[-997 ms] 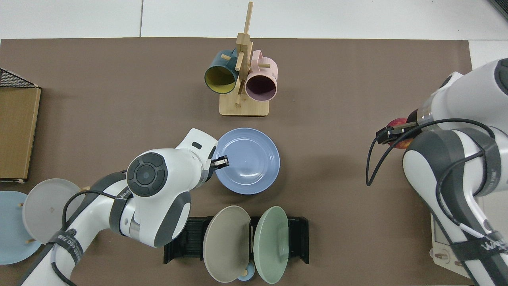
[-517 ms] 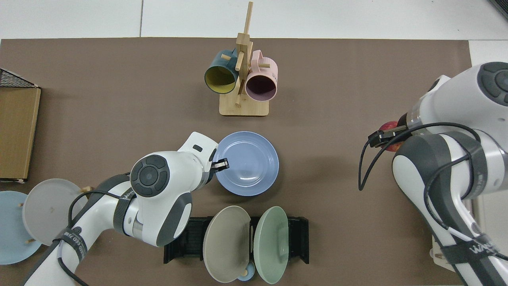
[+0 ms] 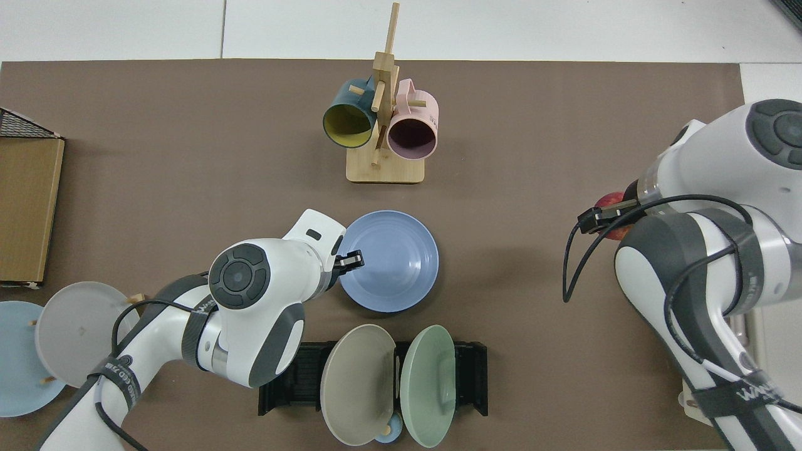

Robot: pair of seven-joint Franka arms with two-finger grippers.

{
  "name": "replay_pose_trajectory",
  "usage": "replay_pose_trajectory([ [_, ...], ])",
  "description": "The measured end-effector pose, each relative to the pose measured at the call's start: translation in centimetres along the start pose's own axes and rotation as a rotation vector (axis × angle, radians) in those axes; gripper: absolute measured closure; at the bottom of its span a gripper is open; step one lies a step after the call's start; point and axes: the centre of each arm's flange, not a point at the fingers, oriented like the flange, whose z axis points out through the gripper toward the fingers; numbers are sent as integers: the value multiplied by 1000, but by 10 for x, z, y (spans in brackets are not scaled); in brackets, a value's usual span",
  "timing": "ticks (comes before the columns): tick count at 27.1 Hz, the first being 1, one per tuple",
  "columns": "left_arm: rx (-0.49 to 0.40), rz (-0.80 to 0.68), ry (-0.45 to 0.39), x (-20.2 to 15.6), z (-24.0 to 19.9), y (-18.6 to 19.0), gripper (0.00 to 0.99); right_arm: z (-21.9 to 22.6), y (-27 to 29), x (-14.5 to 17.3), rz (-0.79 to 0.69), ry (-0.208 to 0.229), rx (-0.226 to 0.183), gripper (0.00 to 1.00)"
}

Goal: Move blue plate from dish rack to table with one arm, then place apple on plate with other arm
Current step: 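Lower the blue plate onto the table while the right gripper grasps the apple, then open the left gripper and withdraw it from the blue plate, then carry the apple with the right gripper over the blue plate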

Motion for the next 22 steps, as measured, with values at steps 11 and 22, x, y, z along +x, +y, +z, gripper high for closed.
replay_pose_trajectory([
  [11,70,-7,-10,31,-18,-18,13,3,-26,0,-15,7,35,242],
  [22,197,26,-8,90,-120,-69,9,13,-135,-5,56,54,38,242],
])
